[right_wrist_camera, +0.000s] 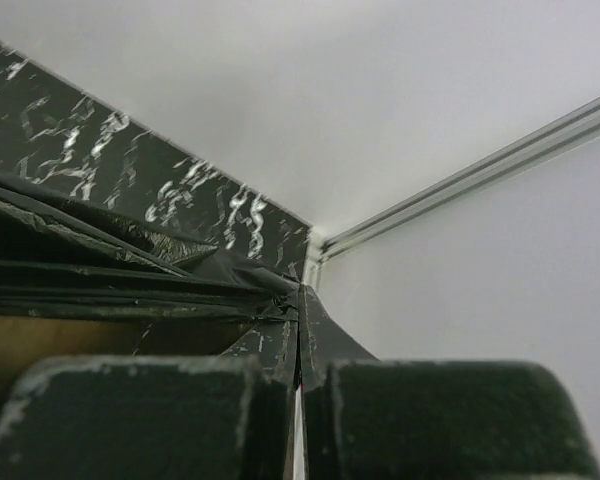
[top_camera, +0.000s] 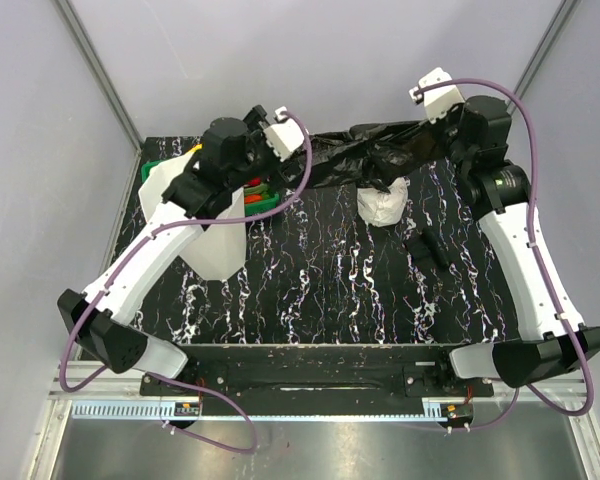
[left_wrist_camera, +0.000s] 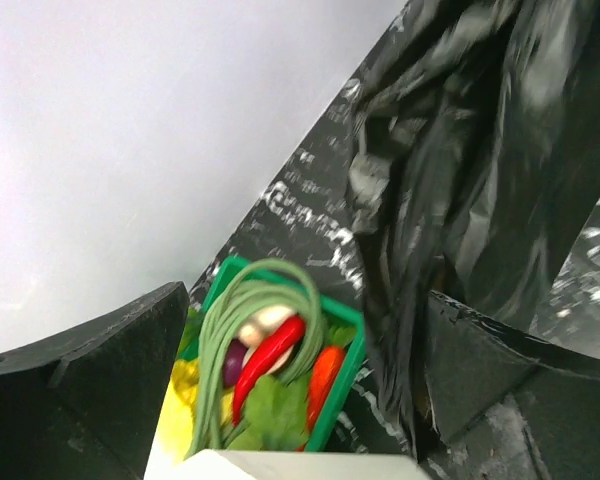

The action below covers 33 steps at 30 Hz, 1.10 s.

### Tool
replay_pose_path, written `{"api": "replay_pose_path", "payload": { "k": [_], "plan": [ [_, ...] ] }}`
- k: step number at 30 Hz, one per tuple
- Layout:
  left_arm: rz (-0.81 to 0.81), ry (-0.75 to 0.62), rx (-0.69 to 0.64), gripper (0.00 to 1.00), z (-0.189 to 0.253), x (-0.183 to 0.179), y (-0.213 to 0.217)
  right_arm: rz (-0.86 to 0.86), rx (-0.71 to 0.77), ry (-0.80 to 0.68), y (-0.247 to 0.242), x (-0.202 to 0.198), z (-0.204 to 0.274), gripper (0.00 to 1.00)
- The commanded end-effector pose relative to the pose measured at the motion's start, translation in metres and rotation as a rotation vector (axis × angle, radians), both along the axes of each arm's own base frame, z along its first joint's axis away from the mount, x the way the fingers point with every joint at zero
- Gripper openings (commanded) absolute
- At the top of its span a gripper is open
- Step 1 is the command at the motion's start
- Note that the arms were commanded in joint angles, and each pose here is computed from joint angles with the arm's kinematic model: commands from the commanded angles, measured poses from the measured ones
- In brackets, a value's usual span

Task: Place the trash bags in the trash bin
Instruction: Unfold the trash bag at the center of the board.

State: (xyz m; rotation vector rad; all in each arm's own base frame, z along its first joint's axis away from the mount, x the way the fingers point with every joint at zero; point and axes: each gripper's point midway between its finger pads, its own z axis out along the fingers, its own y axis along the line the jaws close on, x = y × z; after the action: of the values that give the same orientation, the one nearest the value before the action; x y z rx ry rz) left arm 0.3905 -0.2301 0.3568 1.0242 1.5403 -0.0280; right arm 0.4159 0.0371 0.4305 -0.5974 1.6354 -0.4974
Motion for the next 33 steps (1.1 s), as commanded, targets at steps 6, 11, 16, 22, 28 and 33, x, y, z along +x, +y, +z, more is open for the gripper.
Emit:
{"api": "replay_pose_path", "payload": {
  "k": [6,11,16,22,28,33],
  "plan": [
    [-0.44,0.152,-0.35,0.99,0.095,-0.087,-0.065,0.063,0.19,0.084,0.028,-0.015,-0.022,0.0],
    [-0.495,0.179,-0.314,0.99,0.083,-0.096,-0.093,0.136,0.307,0.148,0.05,-0.02,-0.024,0.0],
    [-0.436,0.16,-0.193,0.99,0.044,-0.088,-0.122,0.192,0.397,0.236,0.068,-0.029,-0.028,0.0],
    [-0.466,0.225,-0.201,0.99,0.022,-0.083,-0.152,0.283,0.468,0.326,0.087,-0.048,-0.029,0.0],
    [-0.464,0.325,-0.22,0.93,-0.002,-0.081,-0.18,0.284,0.494,0.335,0.088,-0.055,-0.032,0.0],
    [-0.504,0.43,-0.292,0.91,-0.001,-0.097,-0.192,0.211,0.487,0.341,0.078,-0.05,-0.044,0.0]
  ]
}}
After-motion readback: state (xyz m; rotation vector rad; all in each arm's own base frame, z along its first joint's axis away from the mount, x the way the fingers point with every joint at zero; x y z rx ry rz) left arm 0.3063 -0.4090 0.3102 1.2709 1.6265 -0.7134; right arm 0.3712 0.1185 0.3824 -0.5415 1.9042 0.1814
